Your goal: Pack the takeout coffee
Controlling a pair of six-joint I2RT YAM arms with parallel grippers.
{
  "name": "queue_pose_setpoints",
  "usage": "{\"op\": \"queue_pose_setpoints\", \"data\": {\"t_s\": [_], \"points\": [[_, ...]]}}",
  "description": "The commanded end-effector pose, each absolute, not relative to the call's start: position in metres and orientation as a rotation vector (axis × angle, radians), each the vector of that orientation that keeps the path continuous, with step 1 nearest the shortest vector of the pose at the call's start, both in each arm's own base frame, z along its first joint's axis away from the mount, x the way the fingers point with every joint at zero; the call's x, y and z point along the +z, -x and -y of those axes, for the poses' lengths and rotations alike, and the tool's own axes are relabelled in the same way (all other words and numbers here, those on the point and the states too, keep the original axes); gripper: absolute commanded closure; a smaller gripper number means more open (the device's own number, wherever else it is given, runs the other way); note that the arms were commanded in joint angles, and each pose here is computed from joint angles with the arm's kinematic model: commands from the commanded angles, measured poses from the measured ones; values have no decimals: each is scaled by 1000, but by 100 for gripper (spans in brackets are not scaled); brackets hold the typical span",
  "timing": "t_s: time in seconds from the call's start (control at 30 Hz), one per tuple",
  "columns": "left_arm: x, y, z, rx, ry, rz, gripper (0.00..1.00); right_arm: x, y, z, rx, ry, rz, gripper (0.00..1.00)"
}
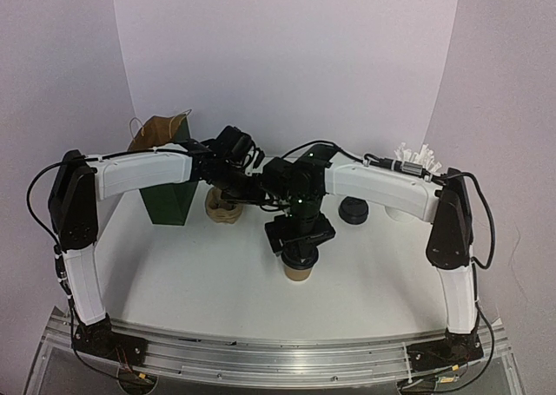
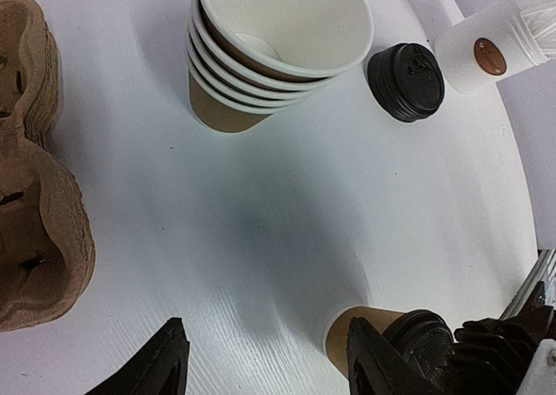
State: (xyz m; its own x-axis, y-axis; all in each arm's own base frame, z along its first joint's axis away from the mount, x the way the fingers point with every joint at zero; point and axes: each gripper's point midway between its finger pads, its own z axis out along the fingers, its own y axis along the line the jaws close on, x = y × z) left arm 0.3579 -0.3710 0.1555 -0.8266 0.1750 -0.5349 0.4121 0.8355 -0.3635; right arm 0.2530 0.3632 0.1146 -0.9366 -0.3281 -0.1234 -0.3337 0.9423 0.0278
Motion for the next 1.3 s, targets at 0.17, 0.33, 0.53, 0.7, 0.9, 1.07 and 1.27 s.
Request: {"op": "queue_pose_setpoints", "data": {"t_s": [0.17, 0.33, 0.53, 0.7, 0.9, 1.07, 1.27], "points": [[180, -355, 370, -668, -466, -2462, 39, 129, -260, -361, 63, 392, -2954, 2], [181, -354, 370, -664, -484, -2464, 39, 125, -261, -358, 54, 343, -2976, 2], [182, -355, 370, -653, -499, -2459, 39, 123, -262, -360, 61, 322, -2987, 2], [180, -355, 371, -656, -504, -2462, 39, 120, -262, -356, 57, 294, -3000, 2], [179, -356, 373, -660, -509, -2460, 39, 116, -266, -352, 53, 268, -3012, 5], [179, -356, 373, -657, -509, -2461, 39, 112, -269, -350, 47, 263, -3018, 7], [178, -358, 373, -650, -508, -2462, 39, 105, -268, -350, 48, 273, -3039, 9]]}}
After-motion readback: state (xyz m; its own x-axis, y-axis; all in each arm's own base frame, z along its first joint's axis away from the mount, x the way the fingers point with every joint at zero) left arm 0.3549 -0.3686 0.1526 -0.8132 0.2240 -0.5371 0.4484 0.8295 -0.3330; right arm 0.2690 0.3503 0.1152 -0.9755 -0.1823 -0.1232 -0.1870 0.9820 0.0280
